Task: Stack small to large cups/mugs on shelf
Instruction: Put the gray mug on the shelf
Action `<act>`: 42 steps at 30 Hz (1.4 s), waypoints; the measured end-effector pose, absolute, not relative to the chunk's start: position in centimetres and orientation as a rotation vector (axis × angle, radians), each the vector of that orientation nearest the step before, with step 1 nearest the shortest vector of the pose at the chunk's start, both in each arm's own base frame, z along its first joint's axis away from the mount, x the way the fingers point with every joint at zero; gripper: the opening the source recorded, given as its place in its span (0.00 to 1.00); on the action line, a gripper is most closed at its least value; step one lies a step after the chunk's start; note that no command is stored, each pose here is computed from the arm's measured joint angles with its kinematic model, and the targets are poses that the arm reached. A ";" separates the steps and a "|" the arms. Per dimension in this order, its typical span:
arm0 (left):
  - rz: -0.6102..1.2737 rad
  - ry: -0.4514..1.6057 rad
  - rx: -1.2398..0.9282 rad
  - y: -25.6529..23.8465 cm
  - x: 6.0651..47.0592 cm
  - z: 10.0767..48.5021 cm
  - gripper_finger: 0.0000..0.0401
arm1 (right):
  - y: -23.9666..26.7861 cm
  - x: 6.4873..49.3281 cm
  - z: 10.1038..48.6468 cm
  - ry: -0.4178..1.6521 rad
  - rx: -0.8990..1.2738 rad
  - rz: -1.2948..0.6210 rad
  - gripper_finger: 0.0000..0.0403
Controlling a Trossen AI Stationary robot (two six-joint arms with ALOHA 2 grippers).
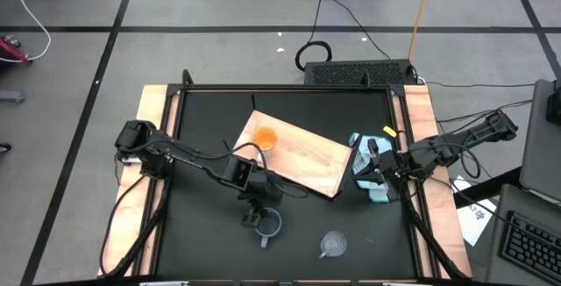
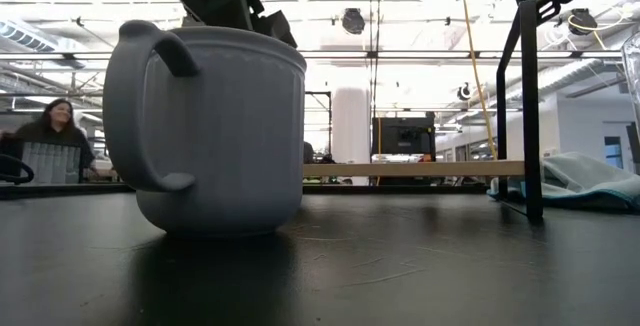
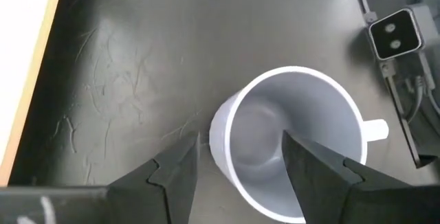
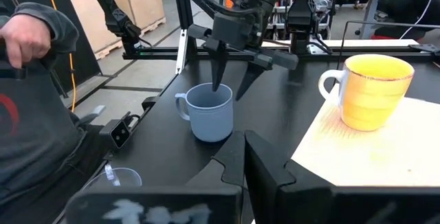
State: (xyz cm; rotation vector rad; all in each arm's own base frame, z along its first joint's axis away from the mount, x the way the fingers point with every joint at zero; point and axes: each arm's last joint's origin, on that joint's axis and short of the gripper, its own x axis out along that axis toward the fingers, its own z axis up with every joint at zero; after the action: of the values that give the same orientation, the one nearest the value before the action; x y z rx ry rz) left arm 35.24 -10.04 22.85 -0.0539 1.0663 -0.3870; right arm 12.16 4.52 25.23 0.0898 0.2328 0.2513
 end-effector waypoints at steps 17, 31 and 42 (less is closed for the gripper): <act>-0.382 1.107 -0.028 -10.4 35.2 21.9 0.52 | 4.5 12.2 25.2 0.232 0.090 0.251 0.00; -0.410 1.125 -0.009 -10.5 35.7 20.7 0.52 | 4.5 12.2 25.2 0.232 0.090 0.251 0.00; -0.414 1.122 -0.004 -10.5 35.8 20.7 0.27 | 4.5 12.2 25.2 0.232 0.090 0.251 0.00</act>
State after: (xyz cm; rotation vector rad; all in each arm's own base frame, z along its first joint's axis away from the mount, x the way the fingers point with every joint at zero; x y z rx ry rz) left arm 35.76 -10.54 20.69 -0.0036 1.1218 -0.4143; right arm 12.16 4.53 25.23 0.0900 0.2319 0.2511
